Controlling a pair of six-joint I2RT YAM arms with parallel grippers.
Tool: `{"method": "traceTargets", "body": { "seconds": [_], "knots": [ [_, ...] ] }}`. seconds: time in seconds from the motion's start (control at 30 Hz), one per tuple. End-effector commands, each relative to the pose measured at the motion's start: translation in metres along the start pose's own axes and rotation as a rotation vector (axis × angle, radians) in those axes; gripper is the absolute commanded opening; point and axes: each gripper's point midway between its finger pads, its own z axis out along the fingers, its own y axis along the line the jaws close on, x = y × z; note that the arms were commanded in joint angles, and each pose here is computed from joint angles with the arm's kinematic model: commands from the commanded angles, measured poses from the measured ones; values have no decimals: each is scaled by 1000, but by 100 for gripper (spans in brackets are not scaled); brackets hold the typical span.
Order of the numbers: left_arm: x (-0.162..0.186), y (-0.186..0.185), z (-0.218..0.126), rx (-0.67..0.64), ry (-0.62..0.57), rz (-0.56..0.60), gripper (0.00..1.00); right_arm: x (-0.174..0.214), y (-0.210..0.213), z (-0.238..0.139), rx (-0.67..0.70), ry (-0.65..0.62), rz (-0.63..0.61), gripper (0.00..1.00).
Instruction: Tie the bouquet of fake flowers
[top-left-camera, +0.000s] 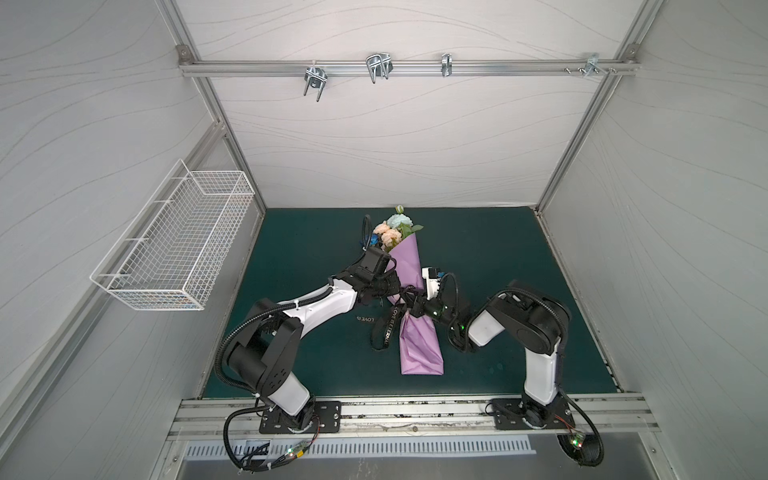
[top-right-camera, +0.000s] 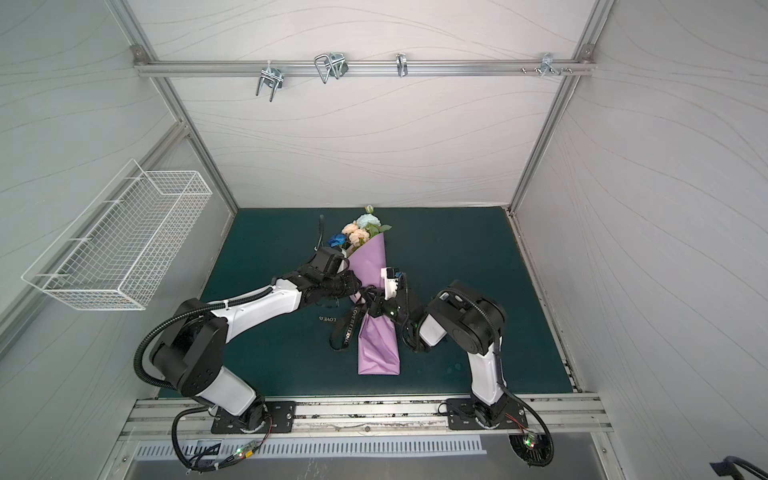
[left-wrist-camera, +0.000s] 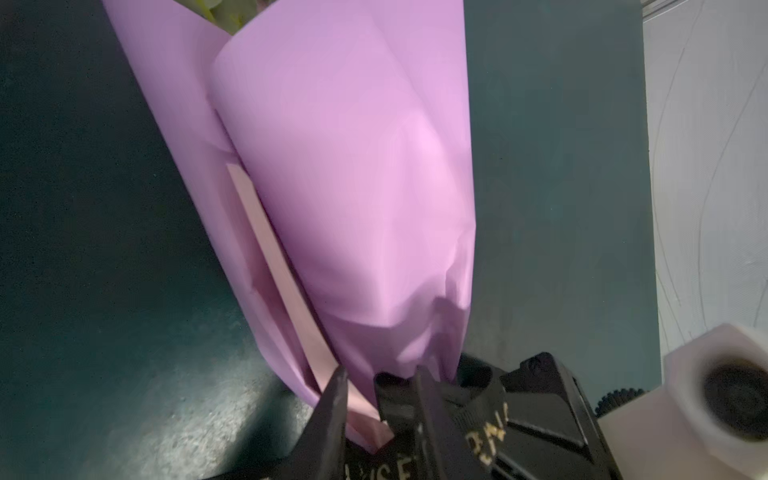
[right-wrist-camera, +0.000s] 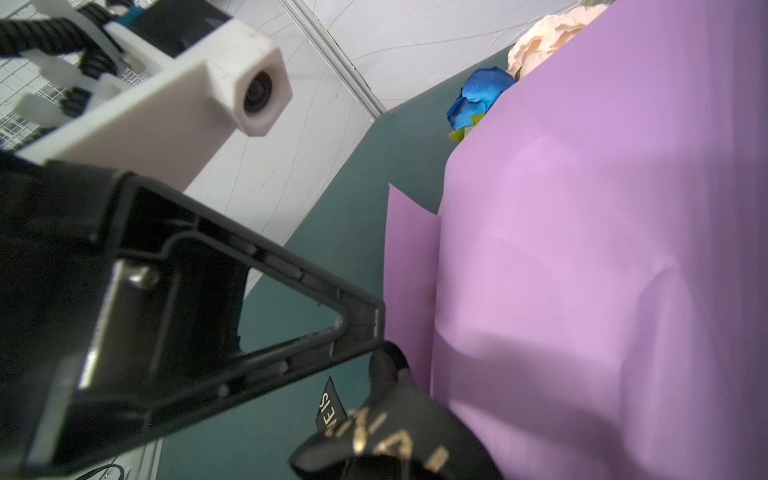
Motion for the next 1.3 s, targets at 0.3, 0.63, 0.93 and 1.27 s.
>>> {"method": "traceTargets", "body": {
  "seconds": [0.3,0.63,0.93,1.27],
  "knots": [
    [-12,-21,6,74,11,9,34,-7,1,2,-31,-17,-13,1],
    [-7,-26,13,186,99,-31,33,-11,3,3,-64,-8,-17,1],
    [-5,-24,18,193,111,-44,25,-11,-2,5,-58,-5,-5,2],
    [-5,-17,22,179,107,-69,0,-8,-2,4,-62,7,-9,14]
  ]
}}
